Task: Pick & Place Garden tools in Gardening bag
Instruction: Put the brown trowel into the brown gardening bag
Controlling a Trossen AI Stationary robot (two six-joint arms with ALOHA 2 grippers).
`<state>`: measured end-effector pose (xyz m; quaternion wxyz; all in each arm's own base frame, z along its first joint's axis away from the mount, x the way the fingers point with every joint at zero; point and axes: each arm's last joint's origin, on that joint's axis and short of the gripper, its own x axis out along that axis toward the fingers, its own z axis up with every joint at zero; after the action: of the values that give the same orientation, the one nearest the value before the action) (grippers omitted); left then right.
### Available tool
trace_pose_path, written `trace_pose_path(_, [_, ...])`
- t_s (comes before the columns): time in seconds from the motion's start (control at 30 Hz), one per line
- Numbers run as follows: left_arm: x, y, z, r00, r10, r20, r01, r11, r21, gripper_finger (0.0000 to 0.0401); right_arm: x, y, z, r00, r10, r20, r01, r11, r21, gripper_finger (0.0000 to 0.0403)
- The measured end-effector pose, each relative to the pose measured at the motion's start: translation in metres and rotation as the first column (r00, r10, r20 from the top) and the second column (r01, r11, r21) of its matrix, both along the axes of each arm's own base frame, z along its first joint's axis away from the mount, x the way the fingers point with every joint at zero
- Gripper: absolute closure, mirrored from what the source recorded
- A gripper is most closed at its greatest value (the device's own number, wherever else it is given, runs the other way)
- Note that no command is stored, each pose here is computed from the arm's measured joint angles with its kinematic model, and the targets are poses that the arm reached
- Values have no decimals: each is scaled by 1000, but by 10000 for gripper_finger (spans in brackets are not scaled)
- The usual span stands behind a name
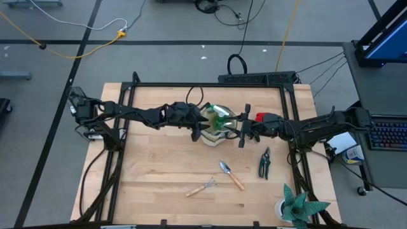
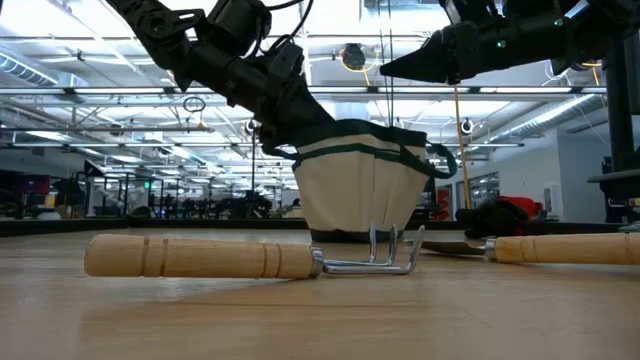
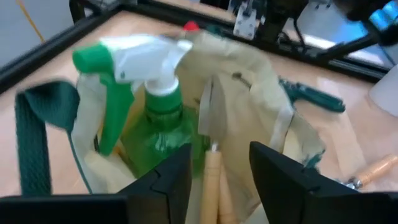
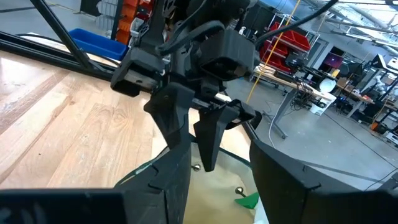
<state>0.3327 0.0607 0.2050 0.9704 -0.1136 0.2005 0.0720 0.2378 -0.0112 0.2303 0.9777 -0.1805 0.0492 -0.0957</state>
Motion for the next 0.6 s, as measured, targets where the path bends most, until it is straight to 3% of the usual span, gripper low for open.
trace_pose_path(0.47, [0,1,3,1000,-2,16,2,1000,0,233,0,0,-1,1000,5,-13,-5,1000,1,248])
trace_pose_path(0.6, [-3,-2,10,996,-78,45,80,996,-29,233,0,4,-5,992,118,-48,-116,992,43,248])
